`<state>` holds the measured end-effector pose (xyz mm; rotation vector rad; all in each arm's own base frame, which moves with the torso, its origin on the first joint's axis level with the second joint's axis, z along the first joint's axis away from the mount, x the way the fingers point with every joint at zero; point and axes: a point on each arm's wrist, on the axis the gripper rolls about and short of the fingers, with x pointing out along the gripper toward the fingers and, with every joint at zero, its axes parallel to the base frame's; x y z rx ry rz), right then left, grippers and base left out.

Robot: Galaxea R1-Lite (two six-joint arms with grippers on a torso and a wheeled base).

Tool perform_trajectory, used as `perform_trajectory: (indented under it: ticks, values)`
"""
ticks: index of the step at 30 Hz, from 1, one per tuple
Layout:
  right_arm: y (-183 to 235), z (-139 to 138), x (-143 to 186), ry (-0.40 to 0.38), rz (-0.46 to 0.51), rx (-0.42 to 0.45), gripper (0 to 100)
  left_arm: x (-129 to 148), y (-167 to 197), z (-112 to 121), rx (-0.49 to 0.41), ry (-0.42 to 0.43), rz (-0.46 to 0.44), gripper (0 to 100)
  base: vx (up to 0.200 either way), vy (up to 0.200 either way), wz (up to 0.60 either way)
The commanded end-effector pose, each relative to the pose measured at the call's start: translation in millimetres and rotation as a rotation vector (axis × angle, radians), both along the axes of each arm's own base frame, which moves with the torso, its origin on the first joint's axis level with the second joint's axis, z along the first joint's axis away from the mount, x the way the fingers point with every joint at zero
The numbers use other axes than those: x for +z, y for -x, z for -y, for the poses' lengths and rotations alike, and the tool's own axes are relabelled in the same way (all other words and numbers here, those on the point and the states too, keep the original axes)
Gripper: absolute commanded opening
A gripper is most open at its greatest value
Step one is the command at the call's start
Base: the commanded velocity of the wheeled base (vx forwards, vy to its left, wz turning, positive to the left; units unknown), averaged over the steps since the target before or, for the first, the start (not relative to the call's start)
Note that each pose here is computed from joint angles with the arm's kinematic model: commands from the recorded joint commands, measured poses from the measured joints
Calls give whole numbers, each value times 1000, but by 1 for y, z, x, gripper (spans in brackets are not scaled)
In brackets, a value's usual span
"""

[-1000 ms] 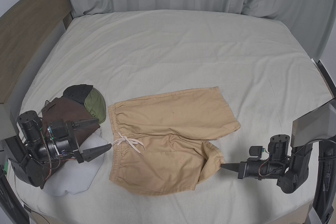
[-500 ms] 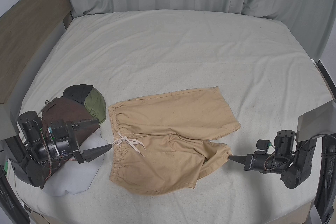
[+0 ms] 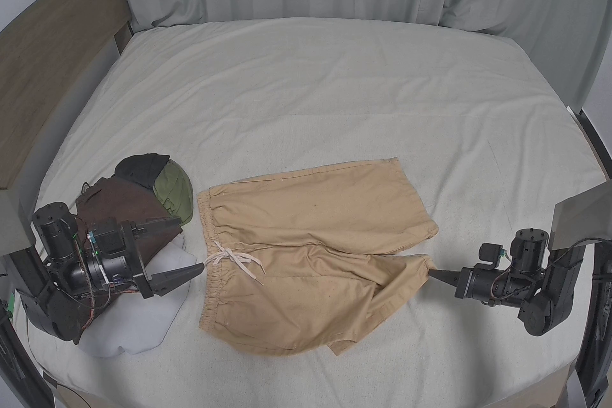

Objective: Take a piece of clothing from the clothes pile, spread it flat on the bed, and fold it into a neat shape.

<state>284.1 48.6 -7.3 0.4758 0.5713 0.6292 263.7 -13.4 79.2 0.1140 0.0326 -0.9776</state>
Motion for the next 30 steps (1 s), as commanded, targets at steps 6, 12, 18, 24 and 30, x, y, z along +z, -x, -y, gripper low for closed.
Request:
perform_trajectory:
  ticks: [6,12,18,24,30]
  values:
    - [-11,12,9,-2,56,-51,0,-1,0,0,0,0,-4,100,0,0,0]
    - [-25,15,11,14,104,-114,0,-2,0,0,0,0,-7,100,0,0,0]
    - [-37,10,11,32,138,-161,0,-3,0,1,-2,0,-14,100,0,0,0]
    - [-45,5,8,38,153,-183,0,-4,0,1,-5,0,-17,100,0,0,0]
    - [-42,5,6,40,140,-178,0,-4,0,1,-5,0,-17,100,0,0,0]
